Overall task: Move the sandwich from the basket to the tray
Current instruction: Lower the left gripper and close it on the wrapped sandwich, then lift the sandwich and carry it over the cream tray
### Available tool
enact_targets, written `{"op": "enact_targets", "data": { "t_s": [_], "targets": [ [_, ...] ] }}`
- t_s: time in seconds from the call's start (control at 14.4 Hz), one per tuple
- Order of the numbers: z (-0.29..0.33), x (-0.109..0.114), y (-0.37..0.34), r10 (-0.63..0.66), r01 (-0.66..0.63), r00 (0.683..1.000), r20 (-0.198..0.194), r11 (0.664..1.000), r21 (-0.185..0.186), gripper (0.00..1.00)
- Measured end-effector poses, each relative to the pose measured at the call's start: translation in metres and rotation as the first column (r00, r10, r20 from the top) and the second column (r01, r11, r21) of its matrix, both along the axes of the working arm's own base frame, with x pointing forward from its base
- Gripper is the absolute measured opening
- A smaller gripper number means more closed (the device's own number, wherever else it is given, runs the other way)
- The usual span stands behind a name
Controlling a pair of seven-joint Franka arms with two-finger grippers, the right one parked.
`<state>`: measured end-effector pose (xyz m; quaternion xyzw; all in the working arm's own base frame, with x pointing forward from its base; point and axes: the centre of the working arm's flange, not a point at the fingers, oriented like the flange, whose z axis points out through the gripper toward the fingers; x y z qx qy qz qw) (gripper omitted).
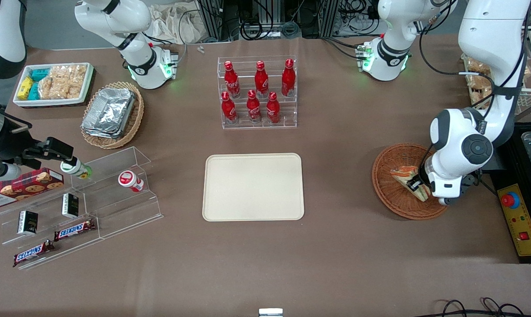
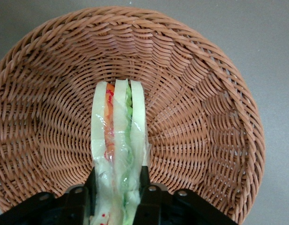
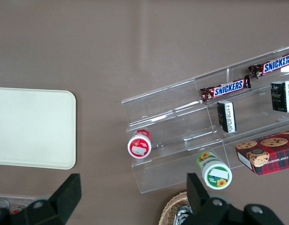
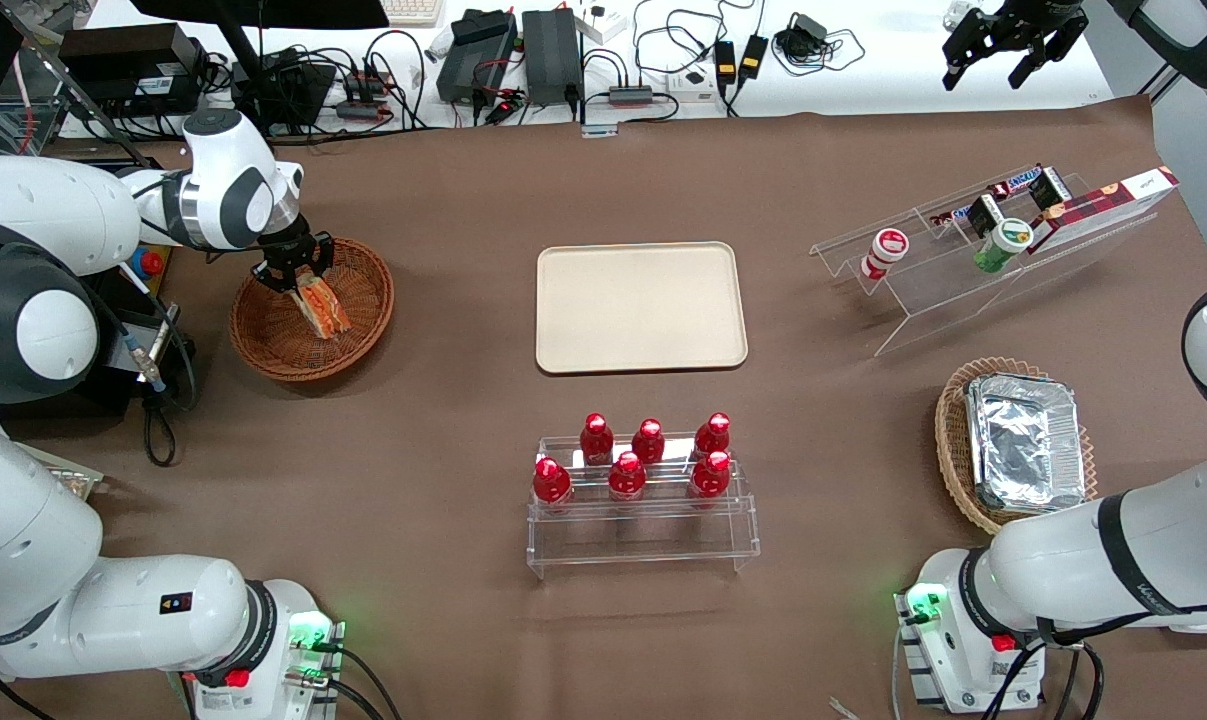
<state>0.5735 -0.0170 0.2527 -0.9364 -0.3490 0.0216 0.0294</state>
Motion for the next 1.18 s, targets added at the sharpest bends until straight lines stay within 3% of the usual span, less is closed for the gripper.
{"op": "enact_targets", "data": {
  "t_s": [0.35, 0.56, 0.9, 1.18],
  "targets": [
    [0.016, 0.012, -0.001, 0.003, -0.003, 1.000, 0.020, 1.000, 0.001, 0.25],
    [0.065, 0.037, 0.001, 0.011, -0.011, 1.000, -0.029, 1.000, 0.016, 0.15],
    [0.147, 0.063, 0.001, -0.019, 0.021, 0.997, -0.070, 1.000, 0.022, 0.15],
    [0.199, 0.070, -0.048, -0.094, 0.093, 0.995, -0.040, 0.996, -0.016, 0.12]
  ]
}}
